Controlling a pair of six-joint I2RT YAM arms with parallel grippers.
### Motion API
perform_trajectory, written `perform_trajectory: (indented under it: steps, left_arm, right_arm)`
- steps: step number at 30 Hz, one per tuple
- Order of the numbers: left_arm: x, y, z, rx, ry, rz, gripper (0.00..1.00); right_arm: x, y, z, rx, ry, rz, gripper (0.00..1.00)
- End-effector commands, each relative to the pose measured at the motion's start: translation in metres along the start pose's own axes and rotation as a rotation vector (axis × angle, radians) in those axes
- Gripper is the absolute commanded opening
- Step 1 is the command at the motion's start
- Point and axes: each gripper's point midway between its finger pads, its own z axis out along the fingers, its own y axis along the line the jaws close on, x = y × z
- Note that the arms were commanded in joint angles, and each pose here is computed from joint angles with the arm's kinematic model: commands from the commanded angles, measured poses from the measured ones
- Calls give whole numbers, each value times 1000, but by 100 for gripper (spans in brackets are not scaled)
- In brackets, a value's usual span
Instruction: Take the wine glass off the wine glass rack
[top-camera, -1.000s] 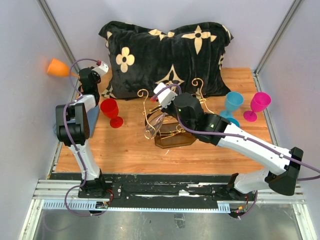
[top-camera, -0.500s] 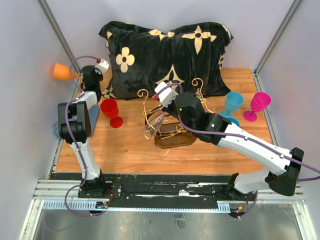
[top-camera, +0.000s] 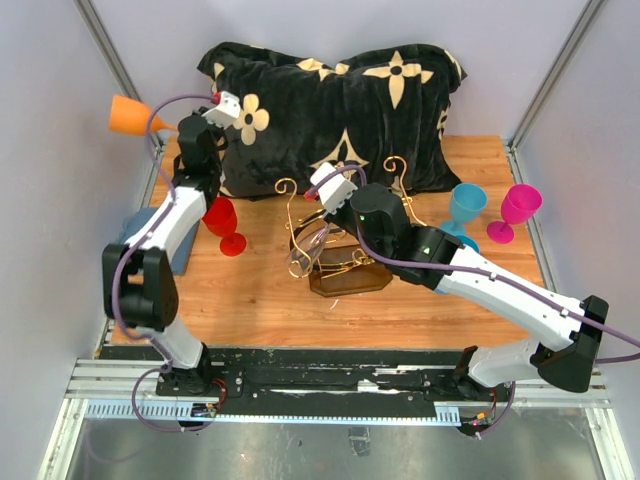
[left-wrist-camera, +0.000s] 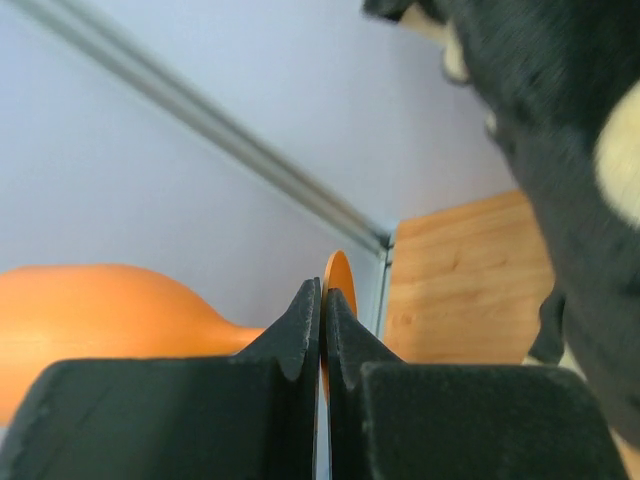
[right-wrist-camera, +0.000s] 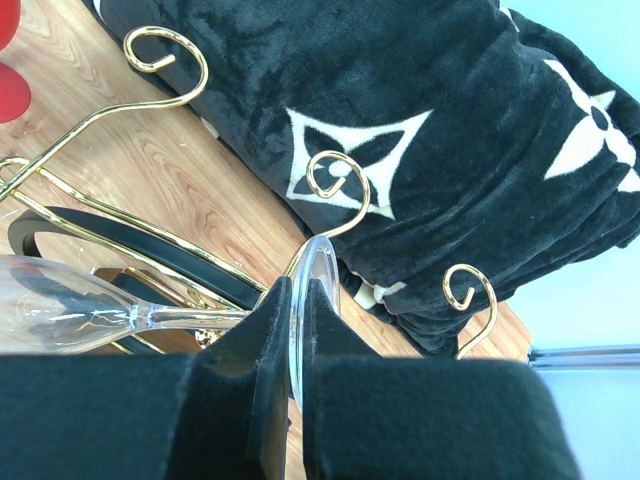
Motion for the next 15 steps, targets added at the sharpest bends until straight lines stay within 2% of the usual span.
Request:
perform_trajectory:
  steps: [1,5,10,15]
  left_arm:
    - [2,31,-56,-35,36,-72,0]
    - [1,23,-111,57,20,-110,1]
    - [-11,21,-184,106,-97,-1,1]
    - [-13,10,-237,178,-156,20,0]
  right_arm:
    - [9,-9,2,14,24,31,1]
    - [10,-6,6,4,27,36,1]
    - [11,-3,7,-8,28,47,1]
    - [12,-2,10,-9,35,50,1]
